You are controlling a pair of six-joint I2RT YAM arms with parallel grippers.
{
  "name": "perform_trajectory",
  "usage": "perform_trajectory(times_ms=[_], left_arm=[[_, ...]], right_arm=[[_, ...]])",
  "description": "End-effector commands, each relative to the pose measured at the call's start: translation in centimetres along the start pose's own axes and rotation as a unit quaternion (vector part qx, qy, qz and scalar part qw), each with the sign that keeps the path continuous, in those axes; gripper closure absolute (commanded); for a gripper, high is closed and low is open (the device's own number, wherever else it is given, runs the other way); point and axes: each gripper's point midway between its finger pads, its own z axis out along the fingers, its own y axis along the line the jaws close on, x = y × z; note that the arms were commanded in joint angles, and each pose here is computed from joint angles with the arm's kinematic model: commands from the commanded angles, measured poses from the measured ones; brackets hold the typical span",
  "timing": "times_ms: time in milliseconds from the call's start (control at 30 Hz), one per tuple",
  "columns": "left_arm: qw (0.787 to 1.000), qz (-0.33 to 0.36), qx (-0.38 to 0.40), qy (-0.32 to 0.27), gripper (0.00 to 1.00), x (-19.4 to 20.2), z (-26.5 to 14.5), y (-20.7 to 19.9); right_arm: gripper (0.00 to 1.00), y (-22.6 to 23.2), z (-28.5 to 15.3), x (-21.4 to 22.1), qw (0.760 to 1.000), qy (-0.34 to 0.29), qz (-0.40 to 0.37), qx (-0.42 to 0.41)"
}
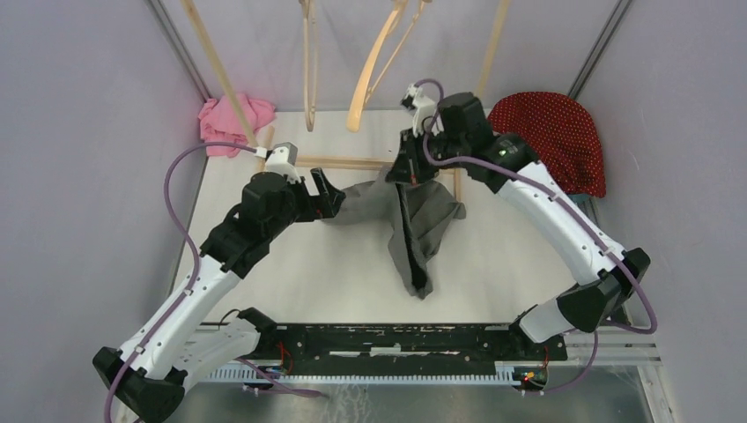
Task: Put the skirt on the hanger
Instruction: Place the skirt at the center of the board, then flatten out the skirt at the center of the board.
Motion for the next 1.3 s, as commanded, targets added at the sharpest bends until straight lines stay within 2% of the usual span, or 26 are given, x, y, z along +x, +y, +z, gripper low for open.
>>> perform_trajectory(times_ms=[0,233,333,400,467,667,767,900,1100,1267], left_arm=[[1.000,-0.024,-0.009,0.003,0.01,1.2,0.6,0.6],[0.998,-0.034,-0.059,-0.014,0.01,1.2,-0.9,2.8],[0.997,-0.032,-0.071,-0.016,0.01,0.9,-1.2,3.1],[0.996,-0.030,-0.080,-0.016,0.01,0.8,-1.4,3.4],[0.996,-0.030,-0.084,-0.018,0.01,0.7,-1.5,3.5],[0.995,-0.025,-0.095,-0.016,0.01,0.9,-1.4,4.1],[0.993,-0.024,-0.112,-0.020,0.01,0.9,-1.6,4.7],[0.991,-0.024,-0.128,-0.012,0.01,1.4,-1.5,5.3],[0.984,-0.020,-0.168,0.061,0.01,5.1,0.8,6.8],[0.979,-0.018,-0.190,0.067,0.01,6.0,0.7,7.9]], right_arm=[[0.99,-0.2,3.8,3.3,1.000,0.004,-0.028,-0.003],[0.96,5.2,11.9,13.4,0.988,0.119,-0.085,-0.057],[0.79,7.9,12.9,16.3,0.979,0.151,-0.109,-0.088],[0.57,8.5,12.6,16.9,0.978,0.147,-0.109,-0.099],[0.43,8.3,11.8,17.2,0.980,0.143,-0.106,-0.094],[0.29,6.4,7.2,17.4,0.986,0.118,-0.110,-0.044],[0.26,5.5,5.2,17.4,0.988,0.106,-0.109,-0.017],[0.24,2.2,3.9,18.9,0.988,0.108,-0.094,0.059],[0.28,-1.5,4.0,23.7,0.980,0.148,-0.055,0.119],[0.31,-2.2,4.1,25.8,0.974,0.154,-0.083,0.143]])
